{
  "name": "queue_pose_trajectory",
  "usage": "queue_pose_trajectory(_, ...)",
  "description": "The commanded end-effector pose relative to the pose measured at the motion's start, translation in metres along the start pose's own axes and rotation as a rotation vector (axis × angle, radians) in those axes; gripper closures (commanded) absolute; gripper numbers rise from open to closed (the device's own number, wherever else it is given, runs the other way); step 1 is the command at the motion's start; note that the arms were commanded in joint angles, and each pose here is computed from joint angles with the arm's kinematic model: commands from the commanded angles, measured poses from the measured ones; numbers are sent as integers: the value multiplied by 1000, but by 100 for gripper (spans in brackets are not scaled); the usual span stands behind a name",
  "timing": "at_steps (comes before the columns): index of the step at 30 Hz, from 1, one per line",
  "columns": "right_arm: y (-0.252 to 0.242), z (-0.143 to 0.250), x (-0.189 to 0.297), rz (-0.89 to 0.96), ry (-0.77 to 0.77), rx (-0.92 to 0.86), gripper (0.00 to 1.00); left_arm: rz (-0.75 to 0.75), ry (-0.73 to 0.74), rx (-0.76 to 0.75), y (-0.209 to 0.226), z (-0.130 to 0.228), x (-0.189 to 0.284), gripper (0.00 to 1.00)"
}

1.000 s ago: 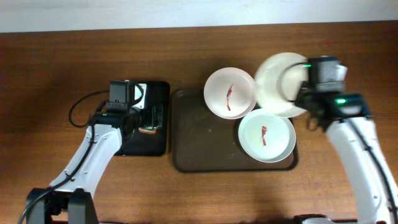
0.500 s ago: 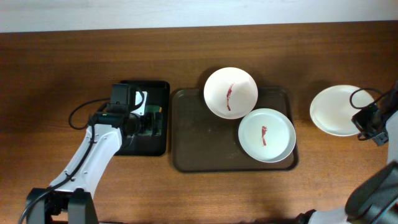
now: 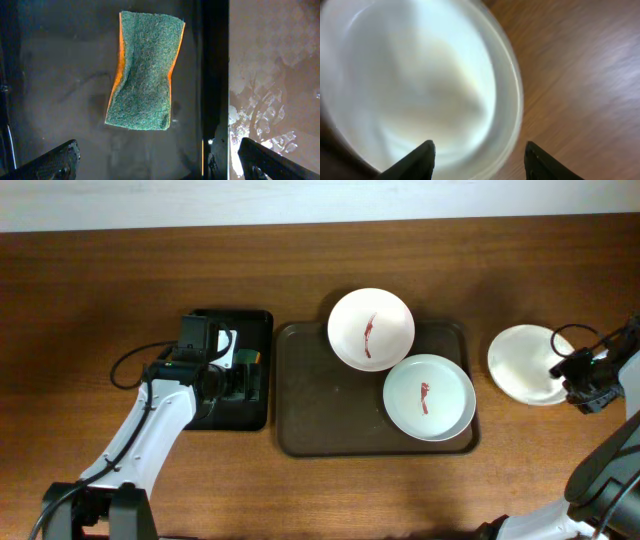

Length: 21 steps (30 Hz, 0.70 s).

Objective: Clean dirty plates on tray and stack at the side
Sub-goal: 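Grasp the light-green plate rim with the right gripper and drag it left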

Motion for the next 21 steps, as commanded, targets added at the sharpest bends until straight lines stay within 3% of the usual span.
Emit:
queue_pose_trajectory(1,33,38,9,-180,172,176,43,-5,-24,10,1,-7,5,1)
queue_pose_trajectory(9,34,115,16,-61,427,345,47,-5,-24,10,1,-7,5,1)
queue_pose_trajectory(15,21,139,12,156,440,437,51,-5,-25,10,1,-7,5,1)
queue_pose_trajectory(21,20,172,0,210,487,490,53,-6,-25,10,1,-7,5,1)
Point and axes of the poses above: each gripper's point midway between its finger pads, its own x axis back along the fingers, its own y axis along the line the jaws close on, z = x × y, the point moved 2 cm from there along x, back along the fingers, and after that the axes turned 9 degrees about -x, right-handed, at the moved point
